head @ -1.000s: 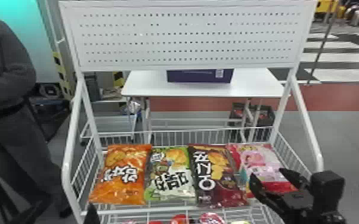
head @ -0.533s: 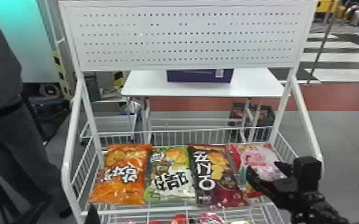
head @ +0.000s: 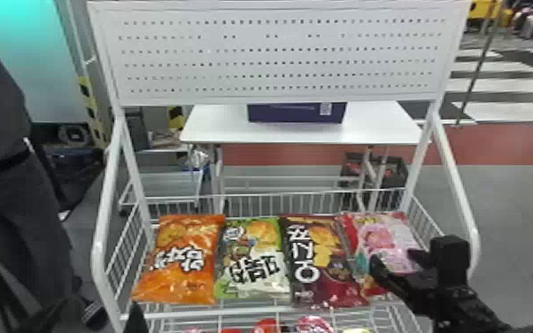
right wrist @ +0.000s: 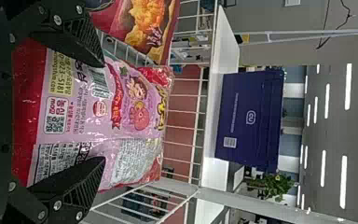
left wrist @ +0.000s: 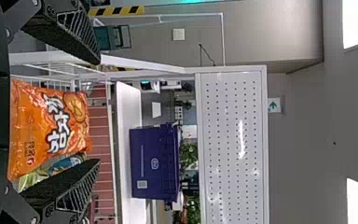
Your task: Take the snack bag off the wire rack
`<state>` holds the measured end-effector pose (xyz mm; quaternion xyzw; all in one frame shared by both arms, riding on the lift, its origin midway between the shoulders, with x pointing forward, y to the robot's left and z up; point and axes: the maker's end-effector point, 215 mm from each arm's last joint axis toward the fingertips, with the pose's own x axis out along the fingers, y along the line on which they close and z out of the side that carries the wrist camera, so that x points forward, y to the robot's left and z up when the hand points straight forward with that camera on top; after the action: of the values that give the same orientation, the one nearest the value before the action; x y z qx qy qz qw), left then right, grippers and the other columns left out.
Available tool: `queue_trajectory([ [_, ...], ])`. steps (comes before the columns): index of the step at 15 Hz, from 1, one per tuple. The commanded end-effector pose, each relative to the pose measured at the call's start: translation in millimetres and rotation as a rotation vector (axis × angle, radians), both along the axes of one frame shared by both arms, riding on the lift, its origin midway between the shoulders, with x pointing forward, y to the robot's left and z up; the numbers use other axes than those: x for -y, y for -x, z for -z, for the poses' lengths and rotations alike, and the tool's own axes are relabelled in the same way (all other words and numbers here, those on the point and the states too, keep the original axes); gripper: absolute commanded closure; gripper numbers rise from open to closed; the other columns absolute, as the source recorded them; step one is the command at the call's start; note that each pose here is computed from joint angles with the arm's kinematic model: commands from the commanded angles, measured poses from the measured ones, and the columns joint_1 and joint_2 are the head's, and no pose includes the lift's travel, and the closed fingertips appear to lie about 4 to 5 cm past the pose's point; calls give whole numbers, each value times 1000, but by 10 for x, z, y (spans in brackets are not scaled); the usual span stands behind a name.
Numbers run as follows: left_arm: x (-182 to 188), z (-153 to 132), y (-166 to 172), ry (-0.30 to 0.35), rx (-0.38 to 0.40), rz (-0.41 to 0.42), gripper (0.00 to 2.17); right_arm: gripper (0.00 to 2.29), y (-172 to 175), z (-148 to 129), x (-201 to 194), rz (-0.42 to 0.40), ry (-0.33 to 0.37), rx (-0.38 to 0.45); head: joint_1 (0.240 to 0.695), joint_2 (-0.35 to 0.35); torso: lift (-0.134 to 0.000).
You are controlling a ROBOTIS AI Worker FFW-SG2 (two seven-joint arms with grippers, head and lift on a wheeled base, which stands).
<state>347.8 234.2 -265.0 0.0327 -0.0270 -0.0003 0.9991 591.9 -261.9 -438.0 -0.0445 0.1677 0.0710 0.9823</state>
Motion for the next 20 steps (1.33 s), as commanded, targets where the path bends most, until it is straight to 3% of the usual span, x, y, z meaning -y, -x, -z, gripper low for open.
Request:
queue_trajectory([
  [1, -3, -10, -1, 0, 2, 0, 147, 583, 37, 102, 24, 4, 5, -32, 499, 0, 0],
  [3, -1, -4, 4, 0, 1, -2, 147, 1173, 64, 133, 31, 7, -3, -40, 499, 0, 0],
  [5, -5, -9, 18, 1, -1, -4, 147, 1575, 94, 163, 34, 10, -16, -49, 499, 0, 0],
  [6, -4, -17, 17, 2, 1, -3, 147, 1652, 114, 177, 40, 10, -17, -51, 499, 0, 0],
  [10, -5, -51, 41, 1, 5, -6, 147, 1656, 161, 121, -28, 4, -36, -50, 499, 0, 0],
  [14, -12, -85, 55, 2, 13, -7, 147, 1652, 206, -171, -195, -24, -61, -13, 499, 0, 0],
  [18, -6, -135, 73, 6, 26, -5, 147, 1646, 396, -766, -322, -62, -60, 77, 499, 0, 0],
  [20, -3, -150, 80, 8, 29, -4, 147, 1646, 661, -1110, -400, -101, -46, 118, 499, 0, 0],
])
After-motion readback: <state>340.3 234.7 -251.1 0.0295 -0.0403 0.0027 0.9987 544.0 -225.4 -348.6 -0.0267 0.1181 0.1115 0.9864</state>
